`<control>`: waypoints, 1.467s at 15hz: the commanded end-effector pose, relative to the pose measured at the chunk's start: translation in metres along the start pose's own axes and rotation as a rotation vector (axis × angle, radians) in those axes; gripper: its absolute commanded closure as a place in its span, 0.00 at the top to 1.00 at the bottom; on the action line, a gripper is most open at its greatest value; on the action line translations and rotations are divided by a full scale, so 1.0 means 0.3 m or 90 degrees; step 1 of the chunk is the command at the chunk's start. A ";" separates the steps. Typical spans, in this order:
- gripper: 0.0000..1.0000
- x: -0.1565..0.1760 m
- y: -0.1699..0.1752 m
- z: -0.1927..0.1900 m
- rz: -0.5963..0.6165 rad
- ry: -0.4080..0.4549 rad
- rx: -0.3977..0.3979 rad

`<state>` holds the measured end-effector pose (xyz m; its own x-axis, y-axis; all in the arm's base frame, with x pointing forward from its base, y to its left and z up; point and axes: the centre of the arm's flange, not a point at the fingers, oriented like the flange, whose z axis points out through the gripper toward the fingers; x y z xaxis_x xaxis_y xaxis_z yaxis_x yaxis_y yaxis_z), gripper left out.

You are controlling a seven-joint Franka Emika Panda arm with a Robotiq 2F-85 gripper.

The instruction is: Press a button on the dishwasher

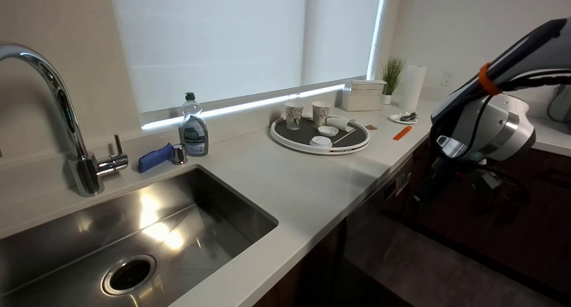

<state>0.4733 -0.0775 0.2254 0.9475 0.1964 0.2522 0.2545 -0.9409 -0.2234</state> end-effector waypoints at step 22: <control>0.00 0.130 0.041 0.344 -0.087 0.061 -0.023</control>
<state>0.5330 -0.0504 0.1499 0.8998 0.2782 0.3360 0.3487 -0.9215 -0.1708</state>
